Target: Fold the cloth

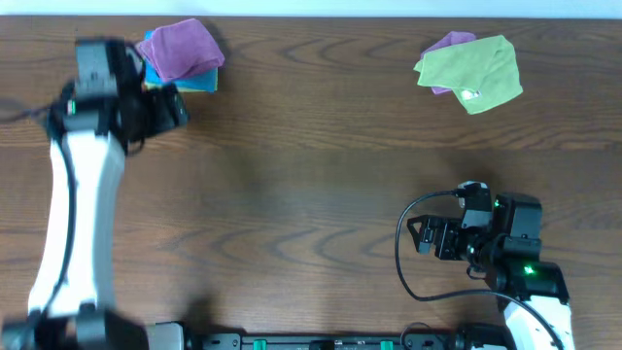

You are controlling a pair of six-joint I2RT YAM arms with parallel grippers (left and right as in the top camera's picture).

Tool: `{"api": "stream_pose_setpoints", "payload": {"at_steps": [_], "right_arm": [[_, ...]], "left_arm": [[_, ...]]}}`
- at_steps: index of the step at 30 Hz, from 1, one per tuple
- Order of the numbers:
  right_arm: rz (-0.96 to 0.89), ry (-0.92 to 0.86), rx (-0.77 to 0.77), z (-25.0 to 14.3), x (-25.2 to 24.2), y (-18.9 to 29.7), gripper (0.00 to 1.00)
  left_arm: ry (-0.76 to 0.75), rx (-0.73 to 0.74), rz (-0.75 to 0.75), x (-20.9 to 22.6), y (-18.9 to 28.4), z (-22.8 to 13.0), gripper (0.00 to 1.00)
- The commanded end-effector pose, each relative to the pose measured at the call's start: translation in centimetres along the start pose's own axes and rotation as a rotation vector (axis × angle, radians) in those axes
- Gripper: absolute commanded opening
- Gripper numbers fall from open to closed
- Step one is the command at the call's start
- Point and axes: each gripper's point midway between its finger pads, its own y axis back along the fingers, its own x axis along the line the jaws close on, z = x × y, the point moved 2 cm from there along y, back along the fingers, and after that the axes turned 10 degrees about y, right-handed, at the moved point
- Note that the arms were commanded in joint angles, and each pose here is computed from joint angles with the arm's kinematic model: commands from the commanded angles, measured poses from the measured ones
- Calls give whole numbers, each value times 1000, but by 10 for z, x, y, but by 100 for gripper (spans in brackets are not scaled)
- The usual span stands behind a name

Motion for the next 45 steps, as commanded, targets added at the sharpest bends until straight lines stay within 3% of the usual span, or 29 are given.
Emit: {"api": "stream_pose_setpoints", "payload": {"at_steps": [1,12,19,25,32,45], "right_arm": [[-5,-14,-2,0,-1,1,99],[-5,-14,-2,0,-1,1,99],[-5,-14,-2,0,-1,1,99],[-5,-14,-2,0,-1,1,99],[-5,-14,-2,0,-1,1,99],[-5,-14,-2,0,-1,1,99]], "left_arm": [[-19,-57,-53,5,16,-27,95],[-57,-261,-85,52,41,-119,95],[-126,-349,-83,79,26,-170,95],[-192,-332,-75,95,2,-203,95],[-237,-305,-54,108,-12,-223,95],[-322,-323,-32,109,-11,-221,95]]}}
